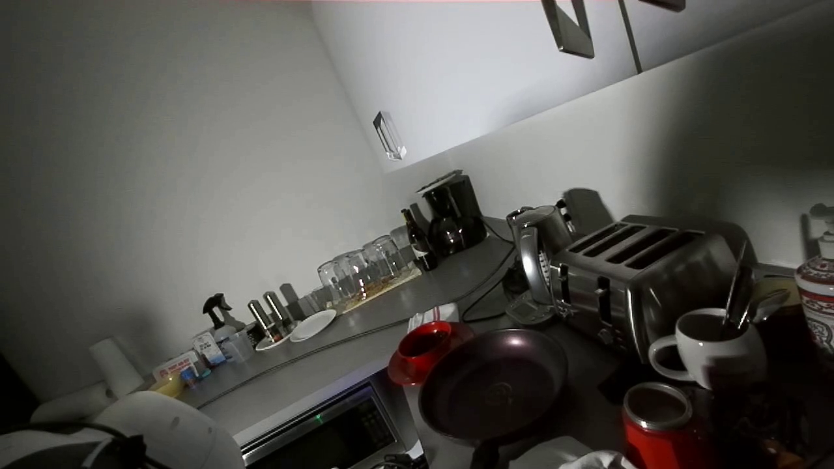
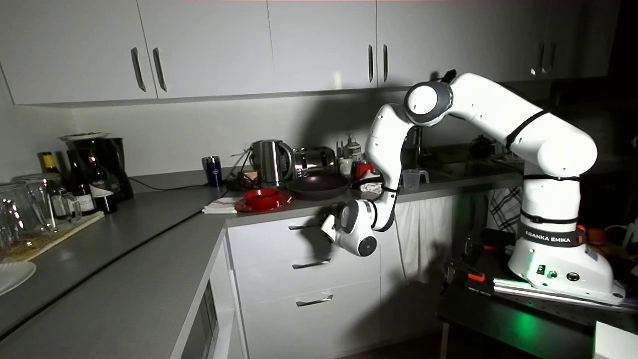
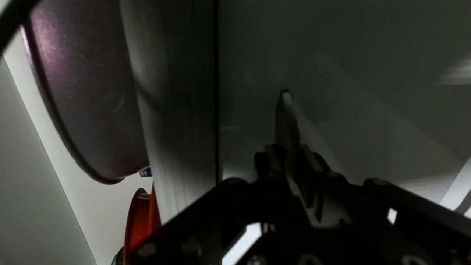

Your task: Open the topmost drawer

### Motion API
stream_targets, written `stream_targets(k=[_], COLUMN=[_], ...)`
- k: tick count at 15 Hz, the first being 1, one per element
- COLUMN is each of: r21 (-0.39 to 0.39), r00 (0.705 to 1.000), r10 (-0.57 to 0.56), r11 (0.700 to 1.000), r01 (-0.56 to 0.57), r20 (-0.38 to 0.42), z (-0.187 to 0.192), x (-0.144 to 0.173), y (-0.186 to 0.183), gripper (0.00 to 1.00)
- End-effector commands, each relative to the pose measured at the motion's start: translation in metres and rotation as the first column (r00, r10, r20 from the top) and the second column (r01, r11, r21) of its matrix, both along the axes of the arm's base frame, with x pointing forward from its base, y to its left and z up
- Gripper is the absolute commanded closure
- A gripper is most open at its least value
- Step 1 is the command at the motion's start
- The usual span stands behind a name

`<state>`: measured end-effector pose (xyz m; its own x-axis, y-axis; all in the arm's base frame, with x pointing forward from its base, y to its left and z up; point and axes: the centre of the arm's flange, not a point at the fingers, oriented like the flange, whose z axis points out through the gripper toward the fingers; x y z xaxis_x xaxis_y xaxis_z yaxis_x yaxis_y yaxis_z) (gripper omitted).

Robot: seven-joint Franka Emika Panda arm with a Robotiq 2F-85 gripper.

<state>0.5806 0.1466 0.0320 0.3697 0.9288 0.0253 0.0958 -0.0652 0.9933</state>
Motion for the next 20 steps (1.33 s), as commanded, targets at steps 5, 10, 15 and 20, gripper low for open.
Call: stream_targets(k=[5,10,15,20], r21=[0.047,0.091,0.114,0.128], r00=[0.997,0.994,0.995,0.990], r10=[0.039,0.074,0.099,0.141], r11=[0.998,0.994,0.989,0.982], r01=[-0.036,-0.067,-0.095,-0.142], r20=[-0.074,-0.078,-0.030,0.021], z=[-0.036,-0.043,-0.039,-0.041], x=[-0.024,-0.048,-0.062,-0.076], y=[0.025,0.042,0.040,0.035], gripper=[0.91,0.92,0.92,0.92])
